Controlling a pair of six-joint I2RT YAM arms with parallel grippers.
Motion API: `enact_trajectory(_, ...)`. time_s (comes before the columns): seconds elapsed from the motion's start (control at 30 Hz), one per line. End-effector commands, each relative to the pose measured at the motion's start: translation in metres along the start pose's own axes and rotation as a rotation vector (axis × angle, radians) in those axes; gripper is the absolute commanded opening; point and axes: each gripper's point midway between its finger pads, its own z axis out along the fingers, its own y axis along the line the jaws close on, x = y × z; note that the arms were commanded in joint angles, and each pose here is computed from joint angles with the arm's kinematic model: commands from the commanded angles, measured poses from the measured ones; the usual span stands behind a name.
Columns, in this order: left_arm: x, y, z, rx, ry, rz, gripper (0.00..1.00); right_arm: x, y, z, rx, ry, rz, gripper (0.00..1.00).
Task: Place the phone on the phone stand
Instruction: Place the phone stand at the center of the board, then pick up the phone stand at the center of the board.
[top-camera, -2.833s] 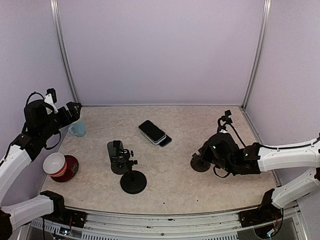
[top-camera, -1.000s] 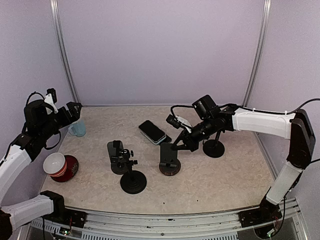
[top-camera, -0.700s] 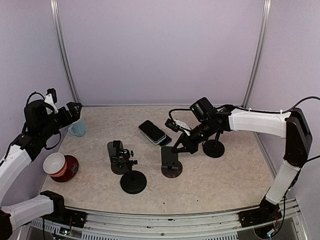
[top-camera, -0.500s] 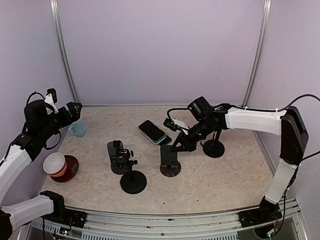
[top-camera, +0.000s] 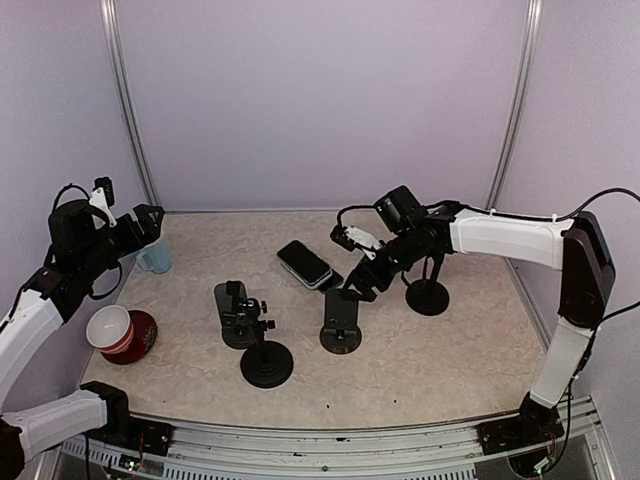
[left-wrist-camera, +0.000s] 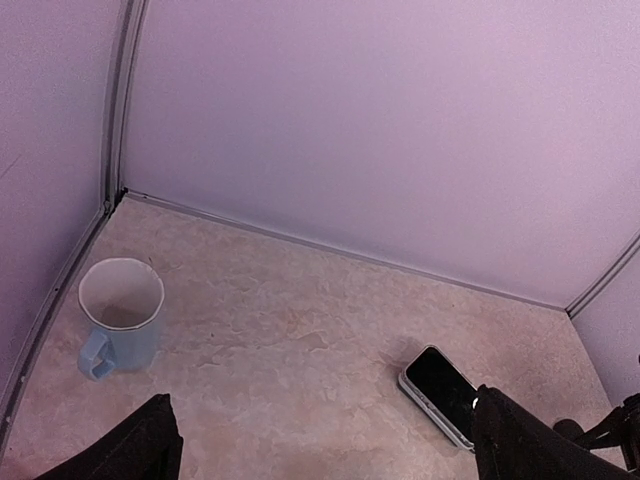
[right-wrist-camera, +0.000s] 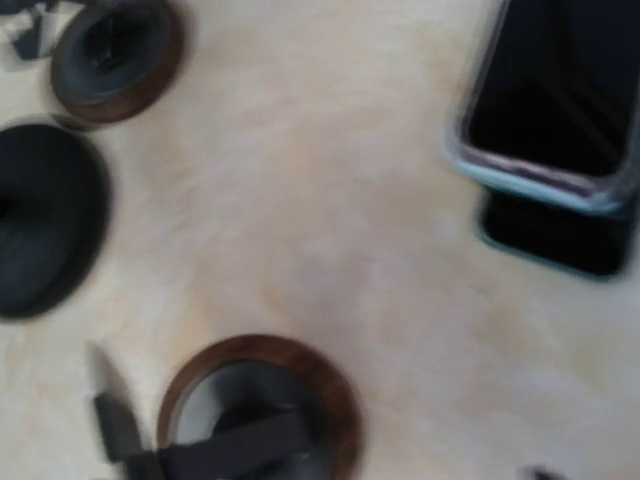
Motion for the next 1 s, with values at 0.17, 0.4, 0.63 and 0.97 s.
enact_trajectory(0.17, -0.004, -0.001, 0.000, 0.010, -0.022, 0.001, 0.99, -0.035, 0.000, -0.034, 0.299, -0.152, 0.147, 1.00)
enact_trajectory(0.4, -0.004, 0.000, 0.000, 0.008, -0.021, 0.000, 0.99, -0.041, 0.020, -0.020, 0.455, -0.189, 0.242, 1.00)
enact_trajectory(0.63, -0.004, 0.001, 0.000, 0.005, -0.023, 0.001, 0.99, -0.023, 0.014, -0.018, 0.689, -0.226, 0.480, 1.00)
enact_trajectory(0.97, -0.005, 0.000, 0.000, 0.009, -0.024, 0.000, 0.99, -0.005, 0.022, -0.008, 0.767, -0.294, 0.686, 1.00)
